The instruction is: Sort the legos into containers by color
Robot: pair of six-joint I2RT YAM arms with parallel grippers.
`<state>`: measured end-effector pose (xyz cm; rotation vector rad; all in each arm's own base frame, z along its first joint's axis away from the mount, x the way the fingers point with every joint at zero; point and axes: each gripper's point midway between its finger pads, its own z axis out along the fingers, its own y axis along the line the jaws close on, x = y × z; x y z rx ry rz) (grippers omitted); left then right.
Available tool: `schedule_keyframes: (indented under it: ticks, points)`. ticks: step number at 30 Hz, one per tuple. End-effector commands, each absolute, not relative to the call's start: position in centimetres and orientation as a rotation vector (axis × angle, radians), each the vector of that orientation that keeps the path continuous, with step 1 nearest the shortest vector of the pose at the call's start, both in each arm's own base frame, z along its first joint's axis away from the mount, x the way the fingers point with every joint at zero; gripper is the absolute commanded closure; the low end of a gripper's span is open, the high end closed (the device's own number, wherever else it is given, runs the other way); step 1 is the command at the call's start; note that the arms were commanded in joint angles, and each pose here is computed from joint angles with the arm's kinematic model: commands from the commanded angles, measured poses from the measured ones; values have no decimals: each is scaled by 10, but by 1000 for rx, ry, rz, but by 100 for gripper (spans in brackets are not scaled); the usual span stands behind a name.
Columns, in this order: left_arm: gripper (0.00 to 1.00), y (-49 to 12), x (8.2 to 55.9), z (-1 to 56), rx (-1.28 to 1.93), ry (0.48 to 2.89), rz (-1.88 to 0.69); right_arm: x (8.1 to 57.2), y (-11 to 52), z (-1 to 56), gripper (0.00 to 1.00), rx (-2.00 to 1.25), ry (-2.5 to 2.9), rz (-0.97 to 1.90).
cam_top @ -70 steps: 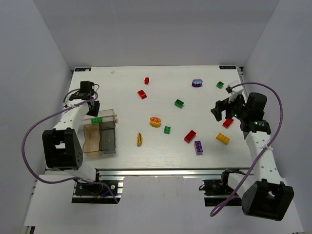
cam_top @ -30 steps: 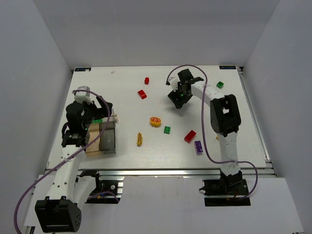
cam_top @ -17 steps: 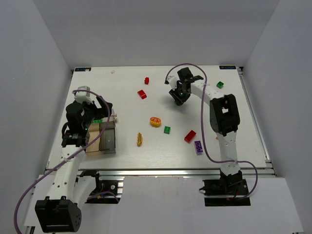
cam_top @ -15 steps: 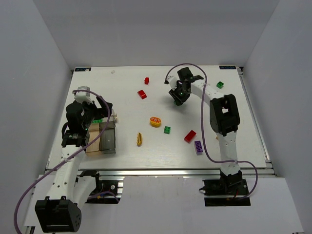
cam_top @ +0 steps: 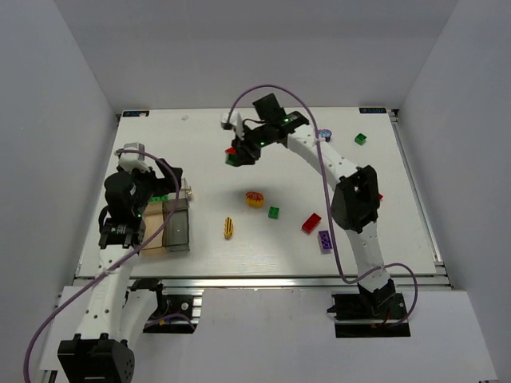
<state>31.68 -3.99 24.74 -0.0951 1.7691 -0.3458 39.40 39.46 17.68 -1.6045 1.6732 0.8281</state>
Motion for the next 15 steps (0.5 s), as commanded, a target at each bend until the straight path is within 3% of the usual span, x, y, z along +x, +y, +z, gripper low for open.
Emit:
schedule_keyframes:
  ticks: [1,9,15]
  points:
    - [2,-40,310,263,-59,1690,-331,354,445,223,100,-1663,1411,981]
    - [2,-26,291,297,-86,1531,-259,343,537,231,100,-1448,1314,1124]
    - [2,-15,284,303,-126,1492,-208,347,591,224,97,-1385,1242,1051]
